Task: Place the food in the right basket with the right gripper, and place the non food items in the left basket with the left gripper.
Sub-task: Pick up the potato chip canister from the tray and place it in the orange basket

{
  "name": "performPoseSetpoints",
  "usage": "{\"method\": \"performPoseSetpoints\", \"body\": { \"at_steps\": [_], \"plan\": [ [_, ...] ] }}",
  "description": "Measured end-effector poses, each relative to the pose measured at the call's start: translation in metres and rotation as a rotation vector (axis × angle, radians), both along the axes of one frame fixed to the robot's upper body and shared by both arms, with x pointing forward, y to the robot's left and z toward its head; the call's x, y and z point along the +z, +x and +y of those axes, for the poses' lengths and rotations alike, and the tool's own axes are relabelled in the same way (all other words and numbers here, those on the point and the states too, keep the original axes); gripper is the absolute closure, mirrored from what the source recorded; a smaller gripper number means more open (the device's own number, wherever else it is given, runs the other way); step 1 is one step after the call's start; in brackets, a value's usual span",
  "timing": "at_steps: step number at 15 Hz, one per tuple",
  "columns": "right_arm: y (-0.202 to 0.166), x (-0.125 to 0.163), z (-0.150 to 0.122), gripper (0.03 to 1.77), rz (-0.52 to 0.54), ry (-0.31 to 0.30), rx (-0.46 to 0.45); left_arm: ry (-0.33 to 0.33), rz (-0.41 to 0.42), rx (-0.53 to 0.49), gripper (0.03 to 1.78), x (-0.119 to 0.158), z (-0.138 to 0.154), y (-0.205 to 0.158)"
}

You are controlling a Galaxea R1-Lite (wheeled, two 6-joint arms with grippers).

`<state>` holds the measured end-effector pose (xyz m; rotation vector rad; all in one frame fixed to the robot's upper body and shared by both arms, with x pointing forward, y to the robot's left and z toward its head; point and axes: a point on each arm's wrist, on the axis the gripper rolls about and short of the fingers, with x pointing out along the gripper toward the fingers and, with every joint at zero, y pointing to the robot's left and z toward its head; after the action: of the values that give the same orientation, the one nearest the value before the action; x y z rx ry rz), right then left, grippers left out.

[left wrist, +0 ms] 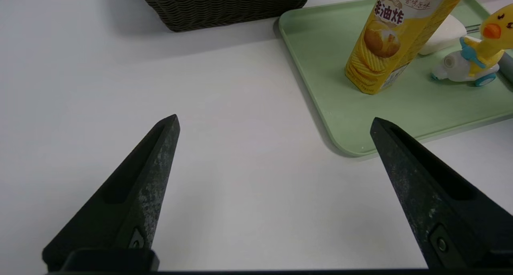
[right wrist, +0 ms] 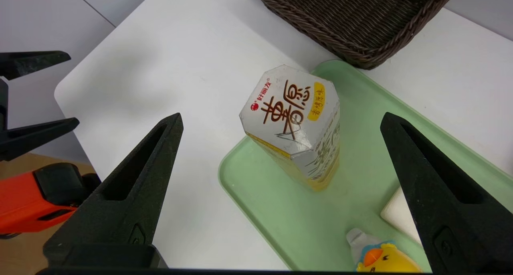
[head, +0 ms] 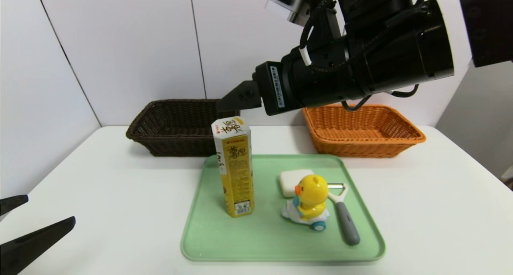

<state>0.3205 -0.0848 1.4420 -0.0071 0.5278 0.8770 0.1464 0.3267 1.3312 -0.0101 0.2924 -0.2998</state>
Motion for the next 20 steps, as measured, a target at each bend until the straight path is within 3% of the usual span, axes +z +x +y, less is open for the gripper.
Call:
{"method": "performPoseSetpoints", "body": {
  "at_steps": [3,6,11,16,20],
  "plan": [
    [0.000,-0.011,-0.006,0.10,-0.006,-0.057,0.026,0.001,-0.008,0.000,0.12,0.000,0.000,-0.002],
    [0.001,-0.028,-0.012,0.10,-0.036,-0.095,0.130,0.000,-0.009,-0.003,0.12,0.000,0.000,-0.002],
    [0.018,-0.049,-0.031,0.10,-0.186,-0.040,0.287,-0.001,-0.004,-0.004,0.12,0.000,0.000,-0.001],
    [0.031,-0.071,-0.058,0.10,-0.254,-0.012,0.472,-0.002,0.012,-0.003,0.12,-0.005,0.000,-0.002],
    [0.049,-0.086,-0.057,0.10,-0.364,0.032,0.490,-0.024,0.013,0.006,0.12,-0.007,0.000,-0.005]
  ]
}}
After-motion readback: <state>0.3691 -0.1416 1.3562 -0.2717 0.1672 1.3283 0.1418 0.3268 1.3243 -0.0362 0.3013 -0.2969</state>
